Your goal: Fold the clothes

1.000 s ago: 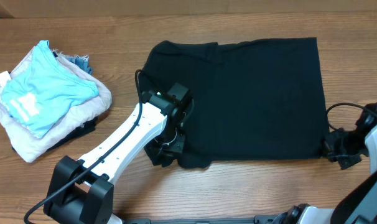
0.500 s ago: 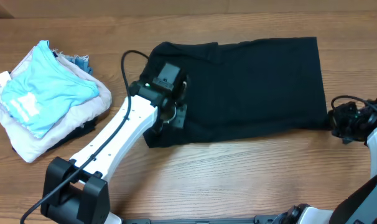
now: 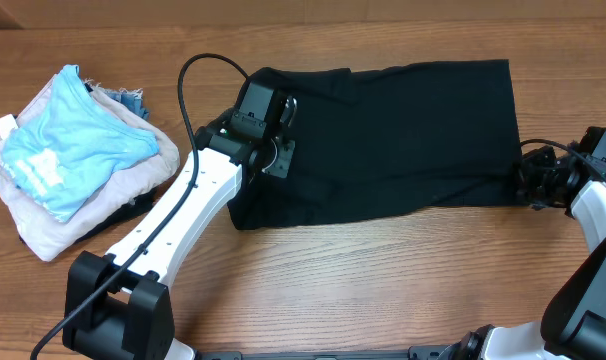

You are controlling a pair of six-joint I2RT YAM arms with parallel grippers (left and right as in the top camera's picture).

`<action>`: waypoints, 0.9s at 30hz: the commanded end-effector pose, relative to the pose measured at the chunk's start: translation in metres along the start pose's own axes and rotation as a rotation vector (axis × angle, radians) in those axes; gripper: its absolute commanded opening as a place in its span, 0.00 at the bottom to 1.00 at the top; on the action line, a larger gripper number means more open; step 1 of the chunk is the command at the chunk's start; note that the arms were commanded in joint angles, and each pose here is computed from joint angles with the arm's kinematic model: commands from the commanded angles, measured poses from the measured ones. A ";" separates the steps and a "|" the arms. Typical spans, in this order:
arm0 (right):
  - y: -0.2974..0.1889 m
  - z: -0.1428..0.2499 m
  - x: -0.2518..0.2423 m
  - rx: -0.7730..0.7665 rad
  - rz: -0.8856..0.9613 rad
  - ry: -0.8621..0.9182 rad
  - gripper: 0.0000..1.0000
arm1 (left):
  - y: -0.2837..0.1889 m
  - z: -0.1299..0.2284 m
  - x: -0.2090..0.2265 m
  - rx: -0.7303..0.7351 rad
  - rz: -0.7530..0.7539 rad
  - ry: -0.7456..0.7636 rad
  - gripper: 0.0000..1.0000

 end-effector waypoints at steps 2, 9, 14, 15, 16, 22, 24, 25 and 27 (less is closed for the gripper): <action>0.001 -0.009 0.001 -0.043 0.008 0.008 0.04 | 0.016 -0.008 0.014 -0.005 -0.053 0.011 0.08; 0.001 -0.009 -0.001 -0.044 0.016 0.010 0.04 | 0.026 0.003 -0.015 0.046 0.158 0.038 0.51; 0.001 -0.008 -0.002 -0.040 0.020 0.012 0.04 | 0.061 0.036 -0.018 0.206 0.171 0.077 0.57; 0.001 -0.008 -0.002 -0.040 0.021 0.012 0.04 | 0.068 0.039 -0.018 0.218 0.175 0.096 0.57; 0.001 -0.008 -0.002 -0.040 0.021 0.012 0.04 | 0.071 0.040 -0.018 0.221 0.176 0.109 0.57; 0.001 -0.008 -0.002 -0.040 0.021 0.012 0.04 | 0.088 0.050 -0.009 0.265 0.130 0.191 0.56; 0.001 -0.008 -0.002 -0.040 0.021 0.012 0.04 | 0.091 0.049 -0.005 0.261 0.101 0.197 0.47; 0.001 -0.008 -0.002 -0.040 0.022 0.012 0.04 | 0.092 0.048 -0.003 0.256 0.090 0.199 0.40; 0.001 -0.008 -0.002 -0.040 0.022 0.012 0.04 | 0.092 0.045 -0.003 0.245 0.085 0.200 0.30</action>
Point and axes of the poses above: each gripper's point midway between its finger pads, its own y axis out along the fingers, its own x axis along the line the jaws close on, z = x × y, the point moved 2 cm from there along -y, back along the fingers, and after that the axes turned 6 degrees about y, right-handed, at the moved point
